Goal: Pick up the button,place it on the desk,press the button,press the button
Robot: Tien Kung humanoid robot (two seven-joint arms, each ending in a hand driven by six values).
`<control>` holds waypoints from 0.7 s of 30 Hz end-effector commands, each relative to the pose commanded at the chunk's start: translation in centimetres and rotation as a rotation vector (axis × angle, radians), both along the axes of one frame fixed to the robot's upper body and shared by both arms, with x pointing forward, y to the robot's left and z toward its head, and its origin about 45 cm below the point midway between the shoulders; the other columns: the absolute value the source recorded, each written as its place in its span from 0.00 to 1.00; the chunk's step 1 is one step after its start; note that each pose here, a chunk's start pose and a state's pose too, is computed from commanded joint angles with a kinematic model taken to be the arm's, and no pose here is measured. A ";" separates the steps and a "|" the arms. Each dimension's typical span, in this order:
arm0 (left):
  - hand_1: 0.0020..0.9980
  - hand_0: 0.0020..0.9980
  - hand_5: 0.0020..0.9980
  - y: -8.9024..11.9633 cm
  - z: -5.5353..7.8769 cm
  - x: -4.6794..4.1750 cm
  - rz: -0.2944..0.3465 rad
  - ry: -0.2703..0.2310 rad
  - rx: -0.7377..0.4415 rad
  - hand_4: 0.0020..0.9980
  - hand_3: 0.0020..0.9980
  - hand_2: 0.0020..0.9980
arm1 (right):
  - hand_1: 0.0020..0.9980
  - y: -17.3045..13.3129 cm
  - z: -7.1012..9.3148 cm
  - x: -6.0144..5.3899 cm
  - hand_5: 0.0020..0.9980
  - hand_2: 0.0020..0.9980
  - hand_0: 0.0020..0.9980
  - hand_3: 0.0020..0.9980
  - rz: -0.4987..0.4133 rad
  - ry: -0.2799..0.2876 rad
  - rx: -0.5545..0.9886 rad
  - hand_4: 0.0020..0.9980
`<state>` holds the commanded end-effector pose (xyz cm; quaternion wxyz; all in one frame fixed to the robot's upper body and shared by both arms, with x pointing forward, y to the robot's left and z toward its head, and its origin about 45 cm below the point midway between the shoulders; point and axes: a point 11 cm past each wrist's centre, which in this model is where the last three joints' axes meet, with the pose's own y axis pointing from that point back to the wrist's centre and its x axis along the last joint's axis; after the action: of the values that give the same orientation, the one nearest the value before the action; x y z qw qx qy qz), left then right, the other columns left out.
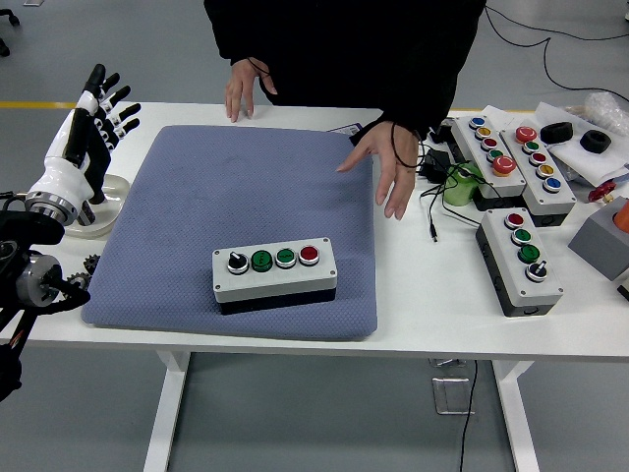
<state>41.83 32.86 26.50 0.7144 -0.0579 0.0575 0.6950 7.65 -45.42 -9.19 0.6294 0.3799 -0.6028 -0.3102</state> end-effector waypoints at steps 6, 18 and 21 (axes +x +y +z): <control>0.91 0.89 1.00 1.6 -0.4 -1.03 0.012 -0.004 -0.015 0.90 1.00 1.00 | 0.69 0.0 0.0 0.1 0.13 0.71 0.75 0.58 0.000 -0.003 0.001 0.18; 0.91 0.89 1.00 4.1 -1.4 -3.02 0.025 0.005 -0.031 0.90 1.00 1.00 | 0.69 0.1 0.0 0.1 0.13 0.71 0.75 0.58 -0.001 -0.005 0.002 0.18; 0.91 0.89 1.00 4.3 -1.7 -3.51 0.016 0.011 -0.020 0.90 1.00 1.00 | 0.69 0.1 0.0 0.1 0.13 0.71 0.75 0.58 -0.002 -0.005 0.002 0.18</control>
<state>38.32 37.12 24.78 0.7080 -0.0618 0.0679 0.7002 7.78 -45.30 -9.22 0.6272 0.3808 -0.6043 -0.3106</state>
